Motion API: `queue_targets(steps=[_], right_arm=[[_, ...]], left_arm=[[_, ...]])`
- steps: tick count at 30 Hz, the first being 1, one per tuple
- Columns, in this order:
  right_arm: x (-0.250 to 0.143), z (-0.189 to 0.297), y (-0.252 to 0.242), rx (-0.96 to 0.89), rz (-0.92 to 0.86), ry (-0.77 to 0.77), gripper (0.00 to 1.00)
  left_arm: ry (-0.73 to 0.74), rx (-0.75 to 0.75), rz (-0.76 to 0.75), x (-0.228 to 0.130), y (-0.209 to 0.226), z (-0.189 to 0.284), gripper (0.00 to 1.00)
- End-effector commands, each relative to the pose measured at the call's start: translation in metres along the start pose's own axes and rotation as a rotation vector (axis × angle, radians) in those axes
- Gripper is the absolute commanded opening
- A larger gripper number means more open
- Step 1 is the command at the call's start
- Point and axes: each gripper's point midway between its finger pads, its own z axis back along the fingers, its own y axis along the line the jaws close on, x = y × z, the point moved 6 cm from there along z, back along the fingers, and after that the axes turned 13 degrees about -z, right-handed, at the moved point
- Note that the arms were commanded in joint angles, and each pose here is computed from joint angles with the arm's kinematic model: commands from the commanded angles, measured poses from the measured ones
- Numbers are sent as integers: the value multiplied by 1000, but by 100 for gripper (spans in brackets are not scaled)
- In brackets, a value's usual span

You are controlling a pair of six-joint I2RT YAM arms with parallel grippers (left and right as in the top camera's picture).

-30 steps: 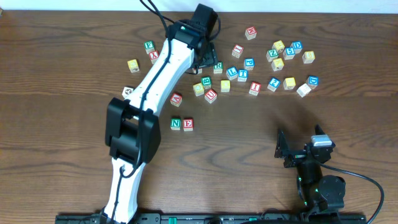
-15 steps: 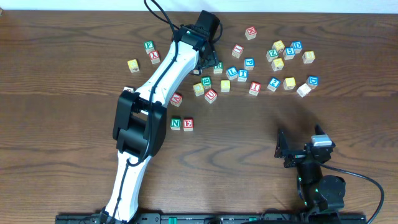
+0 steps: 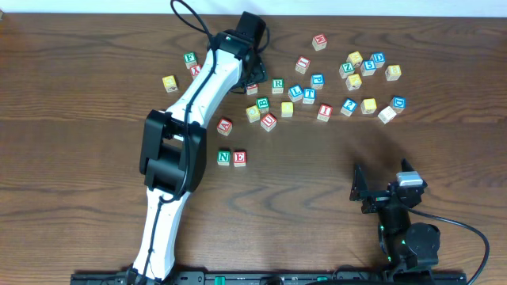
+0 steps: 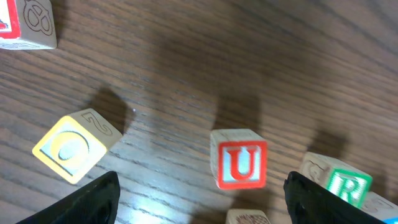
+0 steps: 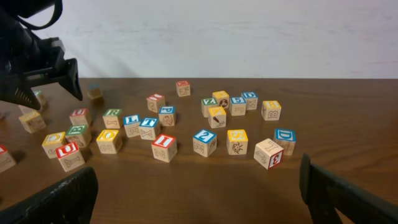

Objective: Spell out NEURIPS
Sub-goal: 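Lower the left gripper and grasp the red U block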

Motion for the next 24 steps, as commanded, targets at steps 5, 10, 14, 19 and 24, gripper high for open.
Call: queue_targets(steps=[5,10,14,19,24], right_arm=[[-1,0,1,7,-9,3,99],[-1,0,1,7,-9,3,99],[-1,0,1,7,-9,3,99],[-1,0,1,7,-9,3,99],[-1,0,1,7,-9,3,99]], left_arm=[[-22,-26,-8,8,-5,2,82],[-40,-31,-26,10,-7,2,83],[-54,-37,-45,12,-10,-1,83],[-54,-37,-47,12,-11,-3,82],[-48,-34,-49,11,-11,-4,82]])
